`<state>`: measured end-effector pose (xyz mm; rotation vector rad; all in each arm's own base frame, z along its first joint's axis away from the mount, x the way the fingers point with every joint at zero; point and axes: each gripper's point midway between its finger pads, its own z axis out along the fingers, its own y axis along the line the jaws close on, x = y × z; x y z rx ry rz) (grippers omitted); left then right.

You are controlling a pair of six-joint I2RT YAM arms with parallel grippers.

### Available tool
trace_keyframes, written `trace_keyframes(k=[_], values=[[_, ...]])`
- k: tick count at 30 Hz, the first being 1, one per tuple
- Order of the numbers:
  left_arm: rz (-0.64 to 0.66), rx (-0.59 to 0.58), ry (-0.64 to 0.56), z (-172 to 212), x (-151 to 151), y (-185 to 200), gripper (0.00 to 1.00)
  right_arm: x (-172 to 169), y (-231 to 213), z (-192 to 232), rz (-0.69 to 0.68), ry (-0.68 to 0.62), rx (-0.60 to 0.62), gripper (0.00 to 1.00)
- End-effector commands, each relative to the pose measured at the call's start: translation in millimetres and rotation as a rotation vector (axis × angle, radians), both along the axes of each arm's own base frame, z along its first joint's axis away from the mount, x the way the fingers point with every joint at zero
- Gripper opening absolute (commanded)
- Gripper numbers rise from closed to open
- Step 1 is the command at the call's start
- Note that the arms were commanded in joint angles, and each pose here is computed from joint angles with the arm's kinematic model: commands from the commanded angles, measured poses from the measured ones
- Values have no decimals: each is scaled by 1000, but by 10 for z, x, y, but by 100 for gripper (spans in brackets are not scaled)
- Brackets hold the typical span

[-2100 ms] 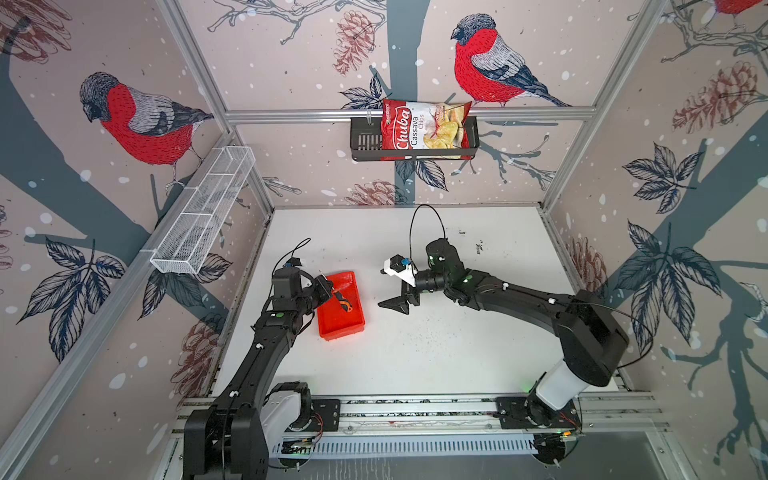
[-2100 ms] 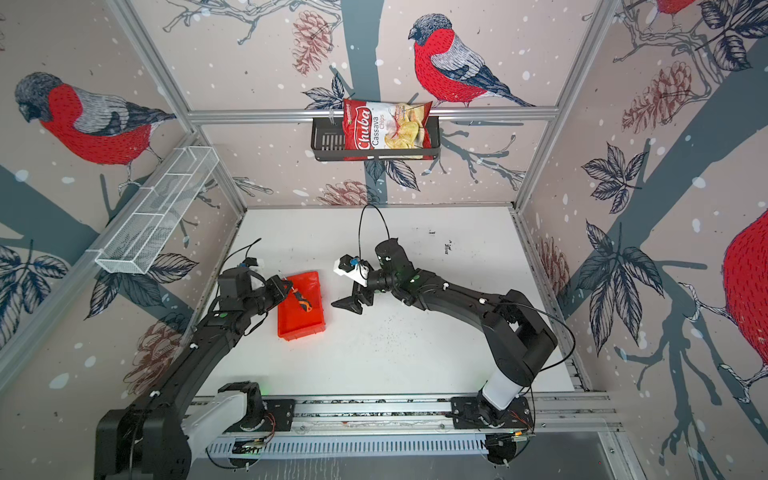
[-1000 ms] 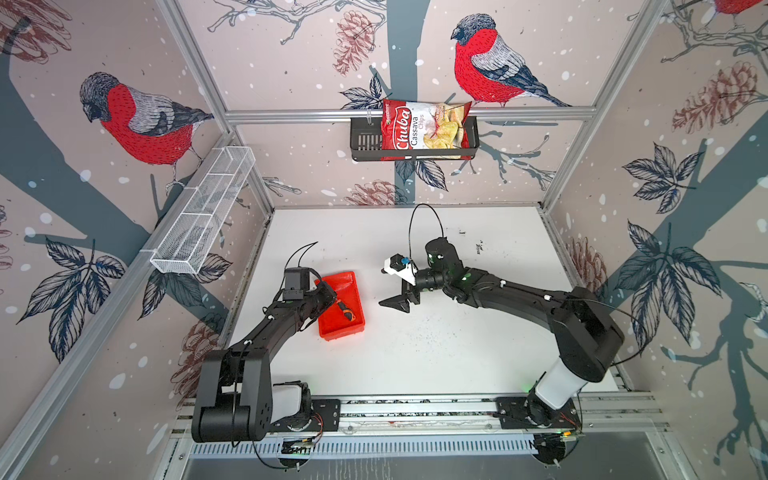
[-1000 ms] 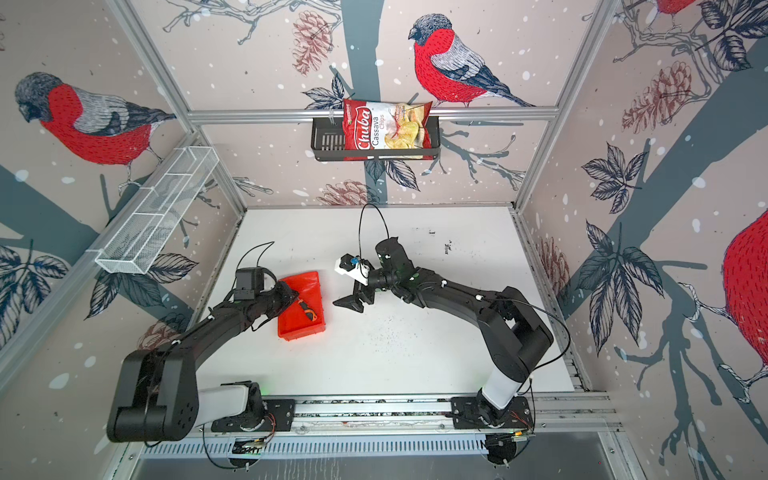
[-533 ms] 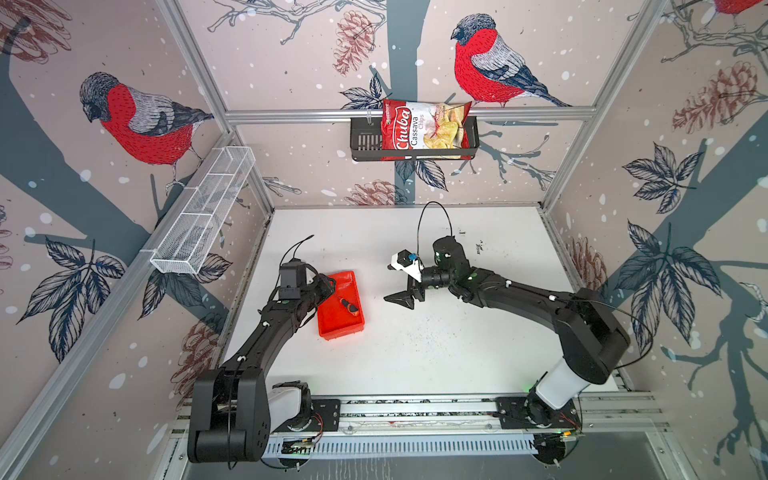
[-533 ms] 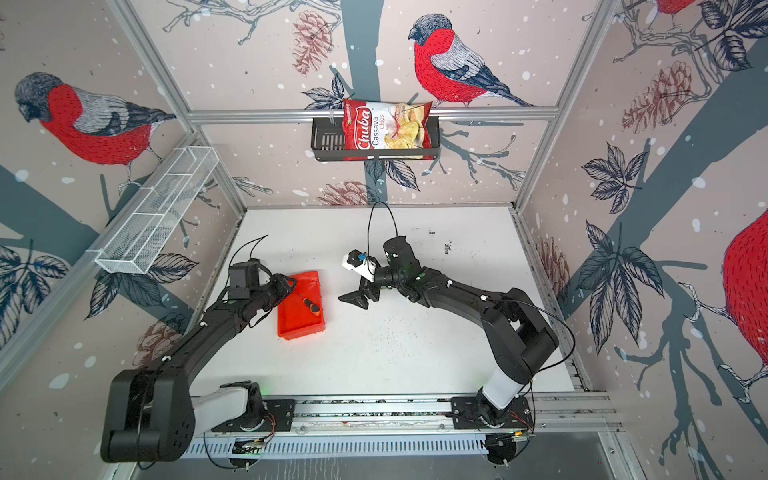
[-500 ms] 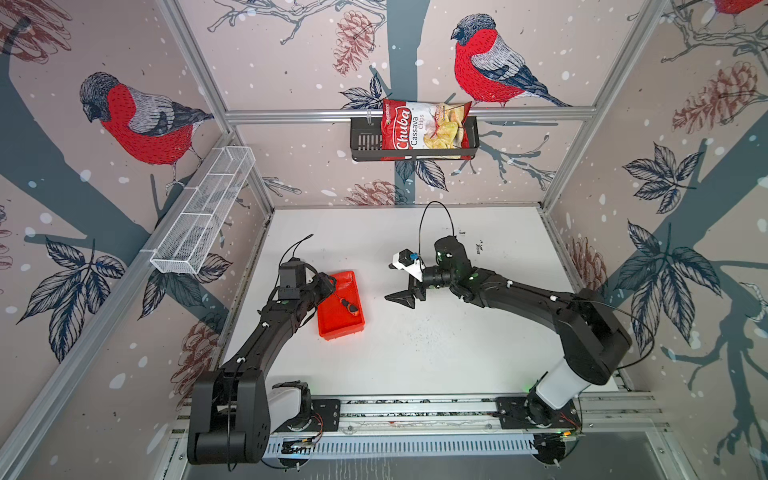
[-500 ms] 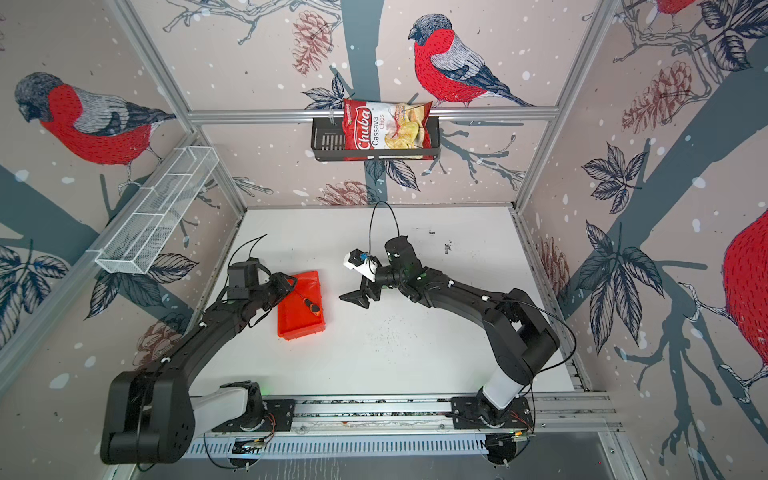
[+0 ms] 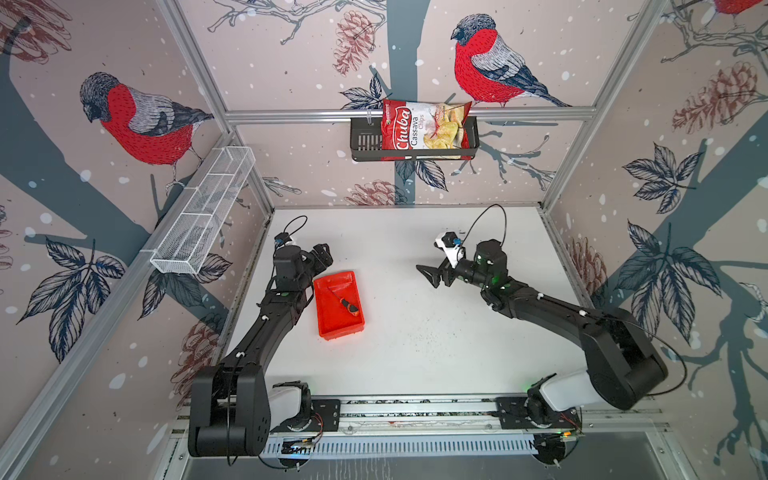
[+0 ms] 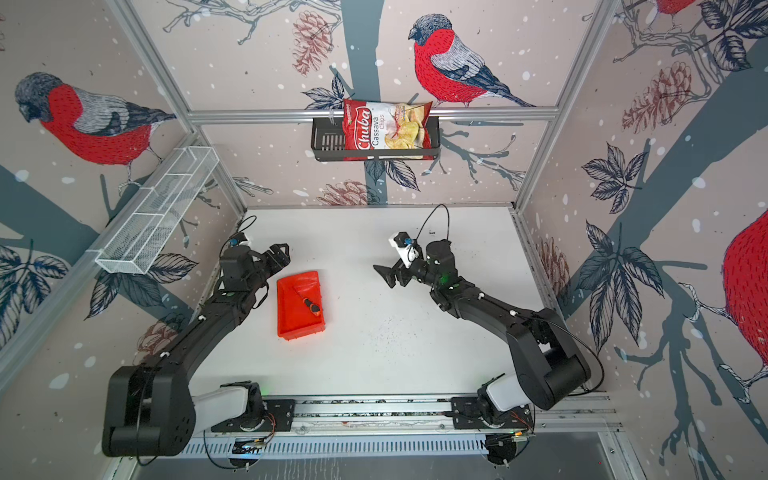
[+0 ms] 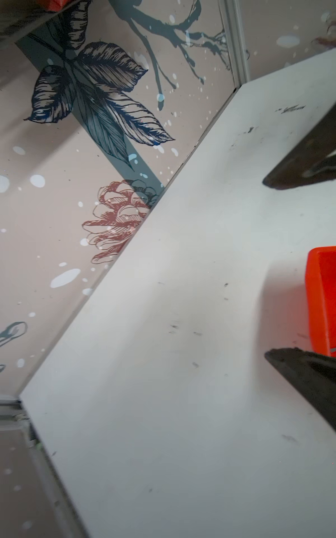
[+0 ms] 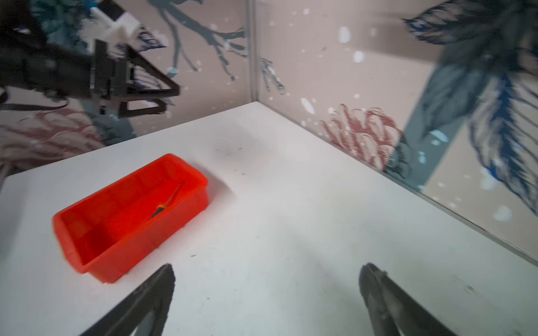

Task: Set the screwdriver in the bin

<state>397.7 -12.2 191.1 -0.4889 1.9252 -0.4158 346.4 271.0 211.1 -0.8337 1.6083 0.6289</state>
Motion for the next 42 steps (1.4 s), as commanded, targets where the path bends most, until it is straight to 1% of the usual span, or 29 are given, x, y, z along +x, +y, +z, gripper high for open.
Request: trace_keyframes(k=[1, 3, 5, 7, 8, 10, 13, 14, 16, 18, 22, 25, 27, 32, 35, 39, 42], values=[[18, 191, -103, 199, 98, 133, 85, 268, -481, 274, -266, -57, 119, 100], [18, 259, -132, 193, 86, 168, 86, 324, -779, 294, -383, -61, 147, 100], [17, 298, -173, 149, 66, 178, 86, 368, -1103, 314, -507, -67, 181, 100], [-24, 339, -229, 93, 36, 120, 90, 401, -1435, 228, -640, -63, 170, 100], [-44, 361, -239, 54, 25, 95, 92, 388, -1590, 257, -702, -76, 170, 100], [-67, 397, -226, -80, 11, 79, 98, 364, -1909, 145, -841, -66, 127, 100], [-84, 455, -196, -249, -11, 92, 98, 250, -2319, -48, -996, -63, 93, 100], [-79, 469, -204, -269, -15, 105, 98, 214, -2431, -114, -1034, -55, 93, 100], [-69, 514, -178, -382, -39, 153, 98, 132, -2661, -250, -1105, -44, 110, 100], [-12, 519, -188, -417, -85, 241, 99, 50, -2833, -328, -1156, -56, 146, 100], [26, 546, -289, -420, -231, 277, 98, -56, -3033, -445, -1208, -104, 178, 100], [41, 528, -294, -507, -244, 314, 98, -20, -3070, -532, -1212, -113, 163, 100], [27, 518, -292, -582, -243, 309, 98, 43, -3027, -594, -1180, -98, 155, 100], [18, 520, -302, -596, -259, 295, 98, 173, -2887, -792, -1101, -68, 103, 100], [15, 523, -300, -600, -246, 289, 98, 224, -2911, -828, -1118, -50, 100, 100], [13, 525, -297, -606, -246, 288, 98, 268, -2927, -871, -1098, -11, 106, 100], [11, 525, -301, -598, -247, 281, 98, 269, -2928, -869, -1096, -11, 107, 100]])
